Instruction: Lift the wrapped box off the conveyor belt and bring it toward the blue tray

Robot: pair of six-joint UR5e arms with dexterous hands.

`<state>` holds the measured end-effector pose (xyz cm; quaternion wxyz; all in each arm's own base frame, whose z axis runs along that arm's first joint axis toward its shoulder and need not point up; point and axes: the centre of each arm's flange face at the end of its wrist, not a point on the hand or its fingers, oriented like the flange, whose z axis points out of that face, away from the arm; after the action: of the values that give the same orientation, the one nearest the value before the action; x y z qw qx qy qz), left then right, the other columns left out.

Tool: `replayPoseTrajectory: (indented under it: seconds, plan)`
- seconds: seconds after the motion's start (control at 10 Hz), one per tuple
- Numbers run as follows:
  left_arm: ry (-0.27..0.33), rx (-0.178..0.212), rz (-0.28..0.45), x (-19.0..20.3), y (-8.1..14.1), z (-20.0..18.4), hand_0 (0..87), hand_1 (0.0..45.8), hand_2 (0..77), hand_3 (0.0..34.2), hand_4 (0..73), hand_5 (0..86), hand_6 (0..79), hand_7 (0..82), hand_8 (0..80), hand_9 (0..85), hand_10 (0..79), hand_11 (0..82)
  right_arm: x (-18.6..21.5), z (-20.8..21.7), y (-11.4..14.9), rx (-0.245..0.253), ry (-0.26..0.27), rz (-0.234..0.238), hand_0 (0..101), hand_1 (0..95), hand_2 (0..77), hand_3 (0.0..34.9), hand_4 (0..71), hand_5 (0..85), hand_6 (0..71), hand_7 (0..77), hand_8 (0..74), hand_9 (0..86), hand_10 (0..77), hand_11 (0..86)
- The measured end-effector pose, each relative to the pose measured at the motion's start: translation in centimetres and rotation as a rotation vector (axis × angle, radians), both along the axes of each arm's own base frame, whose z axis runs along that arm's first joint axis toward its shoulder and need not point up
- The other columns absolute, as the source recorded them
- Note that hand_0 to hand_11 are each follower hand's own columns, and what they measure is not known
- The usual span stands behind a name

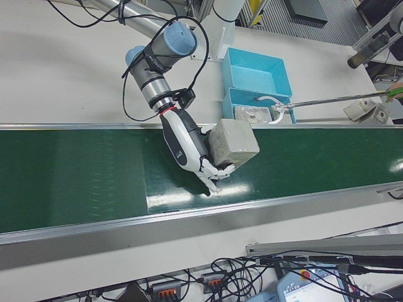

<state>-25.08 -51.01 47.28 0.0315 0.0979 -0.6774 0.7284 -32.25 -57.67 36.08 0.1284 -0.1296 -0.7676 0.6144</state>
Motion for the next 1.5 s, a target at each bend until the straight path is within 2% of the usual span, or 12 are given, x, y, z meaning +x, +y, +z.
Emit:
replayPoseTrajectory:
  seconds: [0.1,0.2,0.3,0.4,0.5,0.6,0.7,0.9,1.0,1.3,1.5]
  plan:
    - [0.000,0.000,0.000,0.0,0.0,0.0,0.0,0.0,0.5,0.0,0.0,1.1,0.5,0.5,0.5,0.0,0.5,0.5,0.2,-0.6,-0.3,0.008,-0.004,-0.005,56,16.9,32.7,0.8,19.1,42.5,26.7,27.3,32.2,27.8,15.8,9.3]
    - [0.000,0.000,0.000,0.0,0.0,0.0,0.0,0.0,0.5,0.0,0.0,1.1,0.5,0.5,0.5,0.0,0.5,0.5,0.7,-2.0,-0.9,0.024,-0.013,-0.013,56,16.9,32.7,0.4,24.5,48.0,32.7,30.5,39.3,32.2,29.5,26.2]
    - [0.000,0.000,0.000,0.0,0.0,0.0,0.0,0.0,0.5,0.0,0.0,1.1,0.5,0.5,0.5,0.0,0.5,0.5,1.3,-4.1,-1.3,0.045,-0.022,-0.024,56,16.9,32.7,0.4,24.5,48.0,32.7,30.5,39.3,32.2,29.5,26.2]
    - [0.000,0.000,0.000,0.0,0.0,0.0,0.0,0.0,0.5,0.0,0.0,1.1,0.5,0.5,0.5,0.0,0.5,0.5,1.9,-6.9,-1.3,0.067,-0.033,-0.038,53,16.9,32.7,0.7,26.7,50.7,35.5,32.2,42.0,33.3,33.3,30.5]
    - [0.000,0.000,0.000,0.0,0.0,0.0,0.0,0.0,0.5,0.0,0.0,1.1,0.5,0.5,0.5,0.5,0.5,0.5,1.7,-9.6,-0.8,0.086,-0.048,-0.057,57,16.9,32.7,0.5,28.9,52.4,38.2,32.7,44.7,33.8,35.5,31.6]
    - [0.000,0.000,0.000,0.0,0.0,0.0,0.0,0.0,0.5,0.0,0.0,1.1,0.5,0.5,0.5,0.5,0.5,0.5,0.4,-11.9,0.0,0.099,-0.068,-0.093,57,16.9,32.7,0.5,28.9,52.4,38.2,32.7,44.7,33.8,35.5,31.6]
    - [0.000,0.000,0.000,0.0,0.0,0.0,0.0,0.0,0.5,0.0,0.0,1.1,0.5,0.5,0.5,0.0,0.5,0.5,-1.7,-13.7,1.0,0.107,-0.092,-0.140,58,16.9,32.7,0.8,31.1,56.2,42.0,33.8,49.1,34.4,37.6,33.3]
    - [0.000,0.000,0.000,0.0,0.0,0.0,0.0,0.0,0.5,0.0,0.0,1.1,0.5,0.5,0.5,0.5,0.5,0.5,-7.5,-17.3,3.3,0.115,-0.140,-0.250,58,16.9,32.7,0.9,31.6,57.3,43.1,33.8,50.2,34.4,38.7,33.3]
    - [0.000,0.000,0.000,0.0,0.0,0.0,0.0,0.0,1.1,0.0,0.0,1.1,0.5,0.5,0.5,0.0,0.5,0.5,-10.1,-19.0,4.3,0.120,-0.153,-0.299,58,2.2,34.9,0.9,31.6,57.3,43.6,33.8,51.3,33.8,39.3,33.3]
    - [0.000,0.000,0.000,0.0,0.0,0.0,0.0,0.0,1.1,0.0,0.0,1.1,0.5,0.5,0.5,0.5,0.5,0.5,-15.3,-23.3,5.9,0.138,-0.163,-0.419,57,1.6,34.9,0.5,31.6,57.3,43.6,33.8,51.3,33.8,39.3,33.3]
    - [0.000,0.000,0.000,0.0,0.0,0.0,0.0,0.0,1.1,0.0,0.0,1.1,0.5,0.5,0.5,0.5,0.0,0.5,-16.9,-25.4,6.3,0.153,-0.169,-0.473,59,1.6,34.9,0.5,31.6,57.3,43.6,33.8,51.3,33.8,39.3,33.3]
